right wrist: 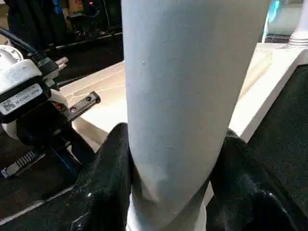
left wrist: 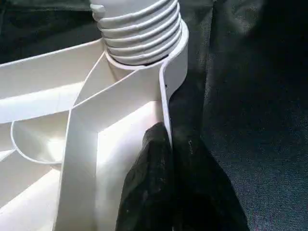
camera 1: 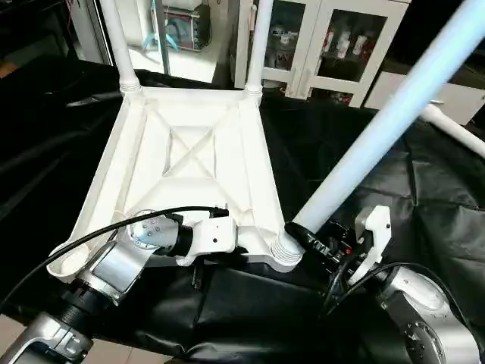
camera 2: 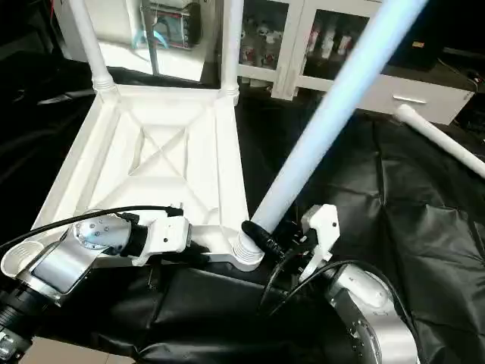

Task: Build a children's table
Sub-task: Pick table leg

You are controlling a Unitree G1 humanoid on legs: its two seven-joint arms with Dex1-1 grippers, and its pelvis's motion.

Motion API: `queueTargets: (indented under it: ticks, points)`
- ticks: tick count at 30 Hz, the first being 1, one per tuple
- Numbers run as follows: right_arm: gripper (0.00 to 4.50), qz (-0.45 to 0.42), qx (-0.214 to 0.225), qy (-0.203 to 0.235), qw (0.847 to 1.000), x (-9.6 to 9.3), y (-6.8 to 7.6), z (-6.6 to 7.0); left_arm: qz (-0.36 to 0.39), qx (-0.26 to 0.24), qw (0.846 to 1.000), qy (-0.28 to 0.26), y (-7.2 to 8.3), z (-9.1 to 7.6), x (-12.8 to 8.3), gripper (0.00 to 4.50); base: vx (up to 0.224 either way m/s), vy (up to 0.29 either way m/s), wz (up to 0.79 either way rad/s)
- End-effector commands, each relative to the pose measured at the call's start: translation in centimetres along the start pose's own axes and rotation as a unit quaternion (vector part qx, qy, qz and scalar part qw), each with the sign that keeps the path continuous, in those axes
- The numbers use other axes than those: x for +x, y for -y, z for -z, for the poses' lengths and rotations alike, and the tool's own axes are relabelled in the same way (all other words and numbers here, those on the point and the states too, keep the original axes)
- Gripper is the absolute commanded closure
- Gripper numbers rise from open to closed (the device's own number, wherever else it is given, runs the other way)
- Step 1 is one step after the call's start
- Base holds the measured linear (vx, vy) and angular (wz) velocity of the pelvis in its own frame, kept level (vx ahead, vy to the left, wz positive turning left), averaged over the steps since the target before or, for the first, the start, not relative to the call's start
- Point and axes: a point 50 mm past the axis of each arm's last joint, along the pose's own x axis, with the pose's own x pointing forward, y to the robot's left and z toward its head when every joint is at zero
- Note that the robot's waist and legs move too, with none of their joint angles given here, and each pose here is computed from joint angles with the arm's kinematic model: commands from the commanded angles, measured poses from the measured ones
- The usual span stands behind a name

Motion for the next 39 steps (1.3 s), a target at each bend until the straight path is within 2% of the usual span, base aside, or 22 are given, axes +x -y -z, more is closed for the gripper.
queueTargets:
  ticks: [1,3,8,13,16,22,32,39]
  points:
    - [2.65,-0.008,0.012,-0.098,0.995,-0.6,-0.5,3.1,0.013,-0.029,0.998,-0.057,0.8,2.3,0.2,4.5,0.0,0.0,0.0]
    - [2.65,-0.029,-0.004,-0.123,0.992,-0.4,-0.6,3.4,0.012,-0.03,0.998,-0.058,0.8,2.3,0.1,4.5,0.0,0.0,0.0]
    - [2.65,-0.041,-0.018,-0.146,0.988,-0.6,-0.7,3.8,0.01,-0.031,0.998,-0.058,0.8,2.3,0.1,4.5,0.0,0.0,0.0]
    - [2.66,-0.003,0.006,-0.166,0.986,-0.8,0.0,4.8,0.006,-0.032,0.998,-0.058,0.7,2.4,0.1,4.5,0.0,0.0,0.0]
    - [2.66,0.032,0.019,-0.17,0.985,-1.0,0.8,5.4,0.006,-0.032,0.998,-0.058,0.7,2.4,0.1,4.5,0.0,0.0,0.0]
    - [2.66,0.07,0.053,-0.152,0.985,-0.8,1.5,5.4,0.005,-0.032,0.998,-0.058,0.6,2.4,0.1,4.5,0.0,0.0,0.0]
    - [2.66,0.078,0.048,-0.172,0.981,-1.4,1.5,6.4,0.004,-0.03,0.998,-0.054,0.6,2.3,0.2,4.5,0.0,0.0,0.0]
    - [2.66,0.074,0.025,-0.191,0.978,-1.0,1.5,6.4,0.006,-0.027,0.998,-0.053,0.5,2.2,0.2,4.5,0.0,0.0,0.0]
